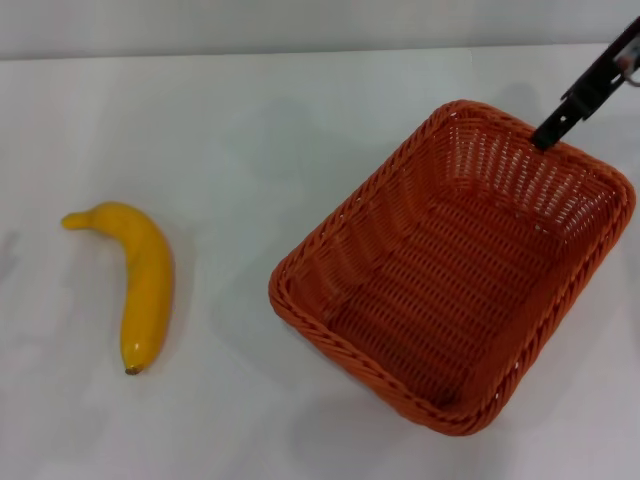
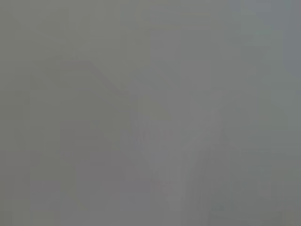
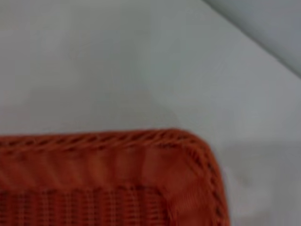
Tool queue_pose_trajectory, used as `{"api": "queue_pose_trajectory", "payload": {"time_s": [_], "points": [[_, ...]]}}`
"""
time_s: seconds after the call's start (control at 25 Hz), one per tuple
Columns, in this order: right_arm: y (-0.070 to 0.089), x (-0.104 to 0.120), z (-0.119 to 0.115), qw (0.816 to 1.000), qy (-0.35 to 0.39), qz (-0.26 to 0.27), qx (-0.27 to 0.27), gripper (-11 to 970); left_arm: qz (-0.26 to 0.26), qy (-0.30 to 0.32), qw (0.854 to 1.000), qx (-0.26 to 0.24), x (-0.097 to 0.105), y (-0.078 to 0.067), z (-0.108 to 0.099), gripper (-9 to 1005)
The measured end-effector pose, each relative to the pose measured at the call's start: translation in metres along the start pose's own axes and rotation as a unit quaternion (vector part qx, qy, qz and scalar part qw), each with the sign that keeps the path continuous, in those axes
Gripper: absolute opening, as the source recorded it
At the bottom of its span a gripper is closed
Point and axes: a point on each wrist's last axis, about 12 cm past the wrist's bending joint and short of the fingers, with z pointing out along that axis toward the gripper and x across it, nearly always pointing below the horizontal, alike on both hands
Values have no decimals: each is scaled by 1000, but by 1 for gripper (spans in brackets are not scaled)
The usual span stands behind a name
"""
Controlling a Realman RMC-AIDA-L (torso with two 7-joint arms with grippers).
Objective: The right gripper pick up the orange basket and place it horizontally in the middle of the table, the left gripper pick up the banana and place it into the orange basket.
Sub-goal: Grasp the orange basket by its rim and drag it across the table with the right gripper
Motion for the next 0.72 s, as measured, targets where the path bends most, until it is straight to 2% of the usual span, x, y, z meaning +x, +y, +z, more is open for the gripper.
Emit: {"api": "queue_pose_trajectory", "payload": {"time_s": [0.32, 0.72], "points": [[6, -21, 31, 997, 66, -20, 22, 818, 1, 8, 1000, 8, 2, -1, 3, 888], [10, -23, 52, 995, 89, -33, 21, 798, 2, 14, 1000, 14, 2, -1, 4, 885]]}}
